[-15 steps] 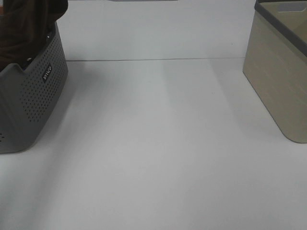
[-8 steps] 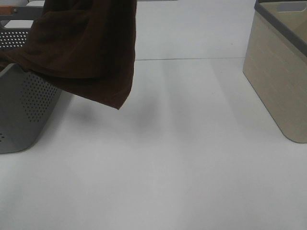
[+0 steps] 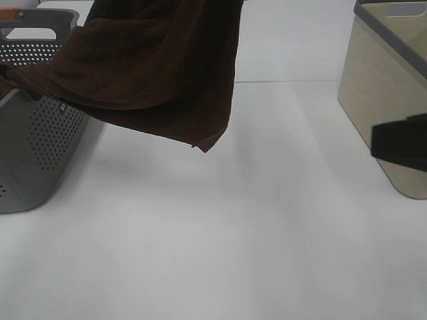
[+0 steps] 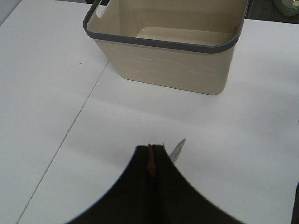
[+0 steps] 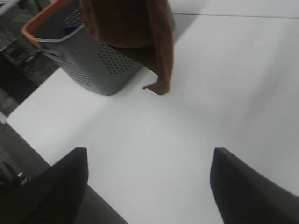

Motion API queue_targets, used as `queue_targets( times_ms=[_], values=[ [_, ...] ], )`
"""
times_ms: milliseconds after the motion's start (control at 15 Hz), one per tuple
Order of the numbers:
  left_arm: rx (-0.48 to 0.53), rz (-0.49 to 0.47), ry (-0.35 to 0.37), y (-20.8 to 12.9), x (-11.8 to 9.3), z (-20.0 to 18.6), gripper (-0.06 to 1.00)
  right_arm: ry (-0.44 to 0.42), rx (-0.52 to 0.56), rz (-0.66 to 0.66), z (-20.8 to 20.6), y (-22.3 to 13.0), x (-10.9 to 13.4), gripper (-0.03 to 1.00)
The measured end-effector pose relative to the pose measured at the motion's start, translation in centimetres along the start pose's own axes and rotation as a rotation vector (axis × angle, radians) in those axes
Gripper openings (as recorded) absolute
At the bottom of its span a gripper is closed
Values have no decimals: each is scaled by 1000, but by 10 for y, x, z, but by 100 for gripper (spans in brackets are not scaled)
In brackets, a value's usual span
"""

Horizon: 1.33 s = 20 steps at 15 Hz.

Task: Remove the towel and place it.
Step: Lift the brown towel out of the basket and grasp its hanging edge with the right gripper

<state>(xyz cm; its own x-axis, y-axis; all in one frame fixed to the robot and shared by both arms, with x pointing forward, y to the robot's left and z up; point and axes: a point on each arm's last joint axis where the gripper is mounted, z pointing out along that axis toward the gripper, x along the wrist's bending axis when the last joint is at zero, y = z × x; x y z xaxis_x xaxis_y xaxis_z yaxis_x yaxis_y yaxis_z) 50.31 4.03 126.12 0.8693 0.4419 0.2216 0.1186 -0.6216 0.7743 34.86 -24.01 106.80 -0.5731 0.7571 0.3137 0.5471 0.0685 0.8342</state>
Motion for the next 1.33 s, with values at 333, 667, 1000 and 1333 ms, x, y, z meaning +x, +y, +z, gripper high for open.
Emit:
queue_targets(
  times_ms=[333, 667, 1000, 1333],
  values=[
    [-3, 3, 1, 0, 0, 0, 0, 268, -90, -31, 67, 18, -38, 70],
    [-62, 3, 30, 6, 3, 0, 0, 410, 28, -80, 147, -8, -50, 70],
    [-81, 3, 39, 7, 4, 0, 0, 415, 93, -52, 189, -7, -68, 70],
    [-136, 3, 65, 12, 6, -1, 0, 492, 25, -75, 194, 11, -65, 70]
  ],
)
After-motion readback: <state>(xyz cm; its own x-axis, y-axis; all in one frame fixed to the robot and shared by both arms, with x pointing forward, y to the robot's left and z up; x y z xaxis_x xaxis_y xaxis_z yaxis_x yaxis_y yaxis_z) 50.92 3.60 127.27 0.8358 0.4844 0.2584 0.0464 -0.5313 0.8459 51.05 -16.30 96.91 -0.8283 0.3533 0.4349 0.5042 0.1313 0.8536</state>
